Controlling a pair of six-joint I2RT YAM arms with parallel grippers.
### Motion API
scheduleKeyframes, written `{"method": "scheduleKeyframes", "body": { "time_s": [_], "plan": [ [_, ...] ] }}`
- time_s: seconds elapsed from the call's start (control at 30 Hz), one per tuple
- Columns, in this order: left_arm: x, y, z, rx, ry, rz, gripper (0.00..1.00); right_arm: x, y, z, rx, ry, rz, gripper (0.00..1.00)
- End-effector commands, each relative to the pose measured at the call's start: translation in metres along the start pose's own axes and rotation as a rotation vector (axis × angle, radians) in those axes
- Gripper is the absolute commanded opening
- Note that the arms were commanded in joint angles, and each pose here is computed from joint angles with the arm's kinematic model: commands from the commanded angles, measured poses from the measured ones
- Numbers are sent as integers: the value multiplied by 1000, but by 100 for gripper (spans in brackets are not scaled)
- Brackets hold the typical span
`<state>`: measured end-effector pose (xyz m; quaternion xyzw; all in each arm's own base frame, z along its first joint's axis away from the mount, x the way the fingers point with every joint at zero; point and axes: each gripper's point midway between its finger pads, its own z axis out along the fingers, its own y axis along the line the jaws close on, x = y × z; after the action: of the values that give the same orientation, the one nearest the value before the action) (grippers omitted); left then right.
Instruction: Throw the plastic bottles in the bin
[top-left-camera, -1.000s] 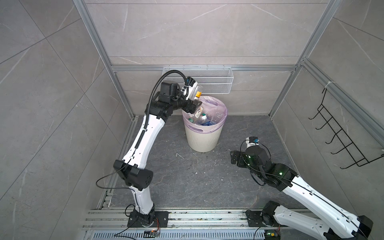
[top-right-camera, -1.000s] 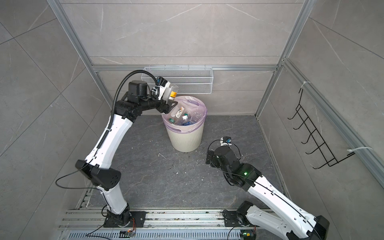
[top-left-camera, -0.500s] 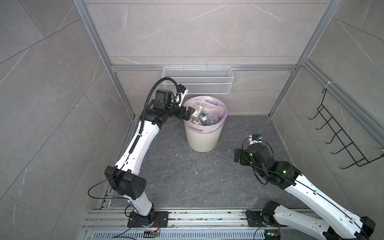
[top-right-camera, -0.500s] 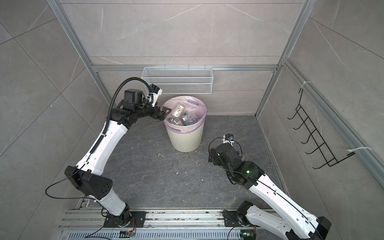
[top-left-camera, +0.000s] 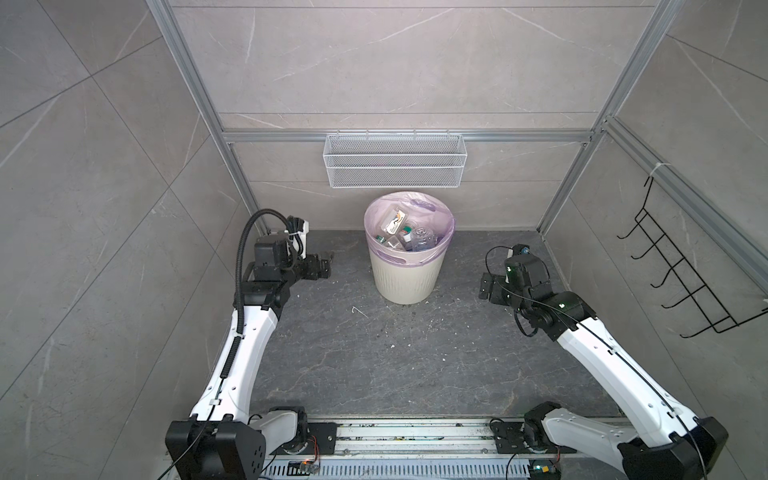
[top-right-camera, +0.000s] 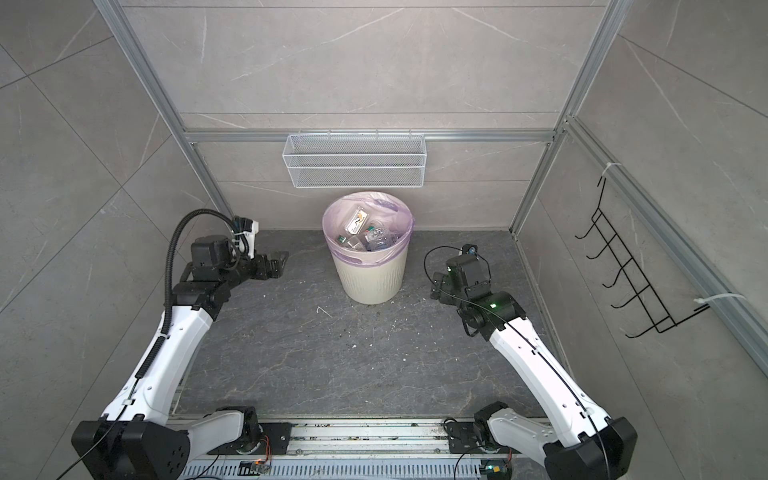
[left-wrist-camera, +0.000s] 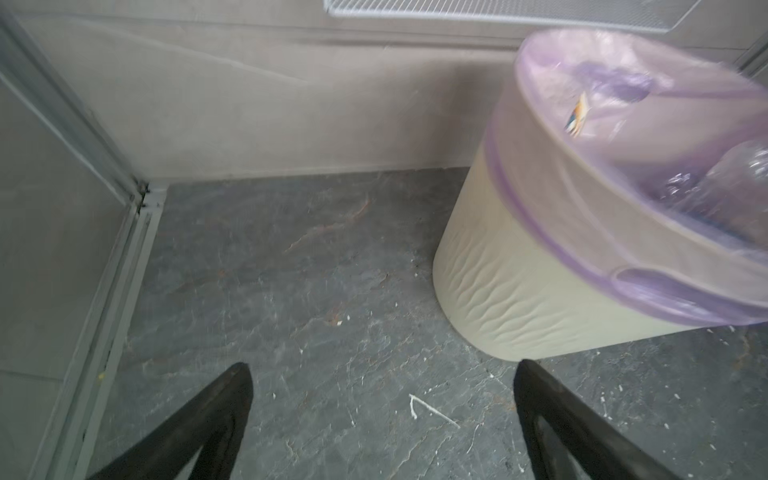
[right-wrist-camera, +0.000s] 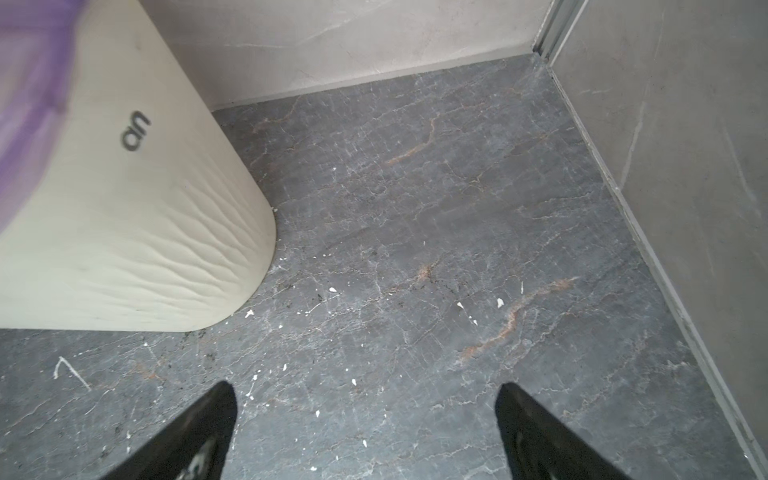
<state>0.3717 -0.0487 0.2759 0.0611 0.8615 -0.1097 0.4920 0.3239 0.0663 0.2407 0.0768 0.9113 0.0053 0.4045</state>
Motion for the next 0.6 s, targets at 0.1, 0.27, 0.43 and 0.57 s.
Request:
{"method": "scheduleKeyframes", "body": {
  "time_s": [0.1,0.27,0.43,0.57],
  "plan": [
    [42,43,9,-49,-39,-91,100,6,-29,26,17,28,27,100],
    [81,70,23,-85,-32,-119,100,6,-48,39,50,-16,47,100],
    [100,86,35,-116,-34,-144,100,-1,-58,44,95,-107,30,100],
    [107,92,39,-130,-39,-146,100,-3,-62,50,118,-132,12,100]
  ]
}}
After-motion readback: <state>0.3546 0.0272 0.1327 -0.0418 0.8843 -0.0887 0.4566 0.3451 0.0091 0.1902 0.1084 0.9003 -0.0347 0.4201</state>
